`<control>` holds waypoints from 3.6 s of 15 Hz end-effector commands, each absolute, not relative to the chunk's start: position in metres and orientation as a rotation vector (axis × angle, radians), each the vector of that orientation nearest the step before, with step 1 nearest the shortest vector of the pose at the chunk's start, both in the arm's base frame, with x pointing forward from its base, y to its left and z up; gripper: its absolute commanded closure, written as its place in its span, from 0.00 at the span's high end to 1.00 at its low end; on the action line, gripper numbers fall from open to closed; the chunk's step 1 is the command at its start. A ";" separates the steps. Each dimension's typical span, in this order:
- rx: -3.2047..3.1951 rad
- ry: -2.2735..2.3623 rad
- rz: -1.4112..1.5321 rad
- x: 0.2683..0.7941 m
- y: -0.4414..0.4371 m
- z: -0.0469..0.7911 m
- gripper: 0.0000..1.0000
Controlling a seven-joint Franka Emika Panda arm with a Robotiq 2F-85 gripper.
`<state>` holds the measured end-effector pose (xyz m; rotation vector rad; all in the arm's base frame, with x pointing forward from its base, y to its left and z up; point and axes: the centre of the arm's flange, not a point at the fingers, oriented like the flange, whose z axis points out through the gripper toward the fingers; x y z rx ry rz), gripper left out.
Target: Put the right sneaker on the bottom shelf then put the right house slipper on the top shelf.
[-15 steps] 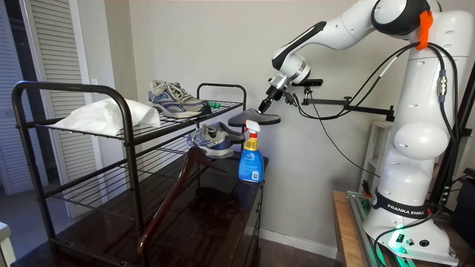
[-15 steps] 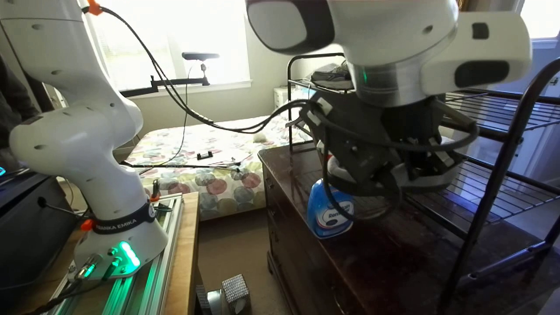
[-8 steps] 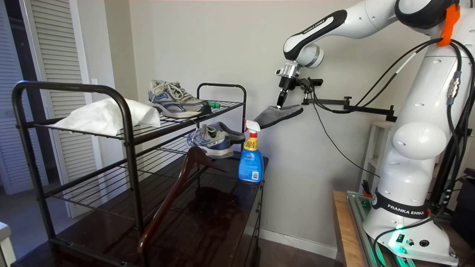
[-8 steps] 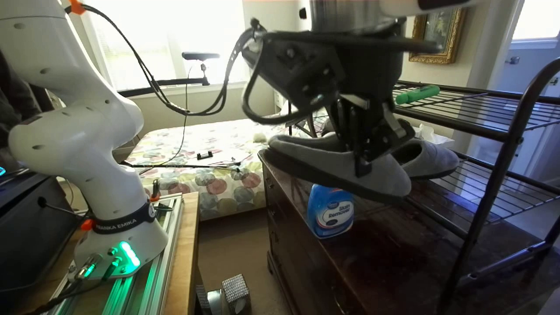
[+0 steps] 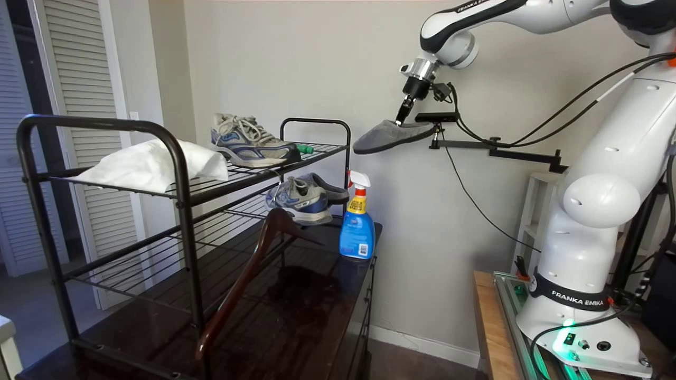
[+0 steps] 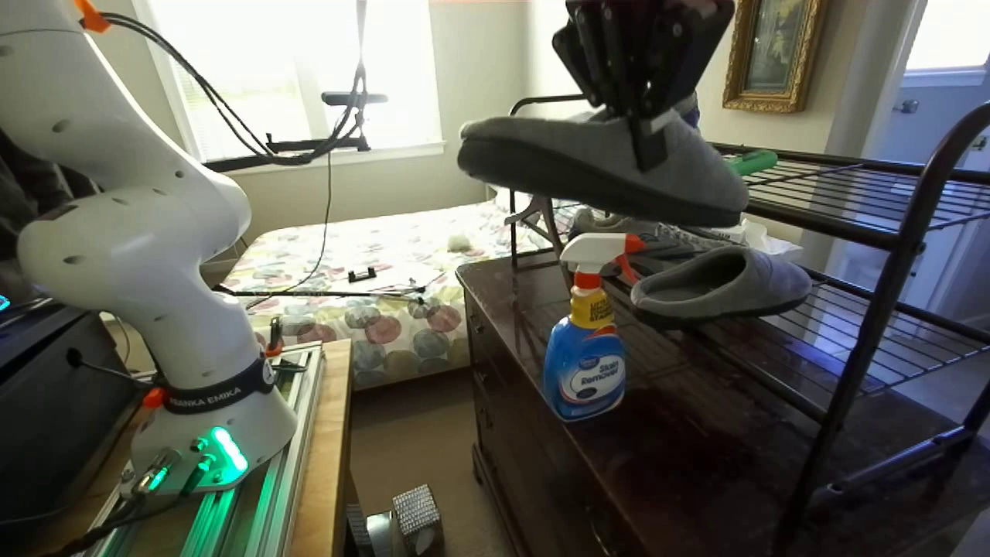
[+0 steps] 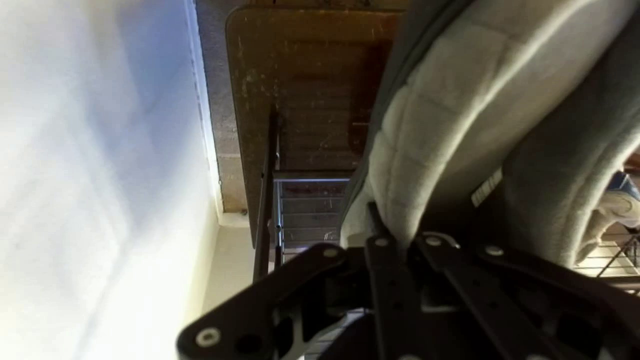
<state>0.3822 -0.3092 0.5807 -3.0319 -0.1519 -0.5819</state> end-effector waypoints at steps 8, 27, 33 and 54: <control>-2.789 0.223 -0.953 0.495 -0.263 0.636 0.01; -2.701 0.434 -1.058 0.557 -0.191 0.584 0.01; -2.686 0.264 -1.009 0.577 -0.133 0.590 0.01; -2.675 0.318 -0.829 0.625 -0.097 0.535 0.52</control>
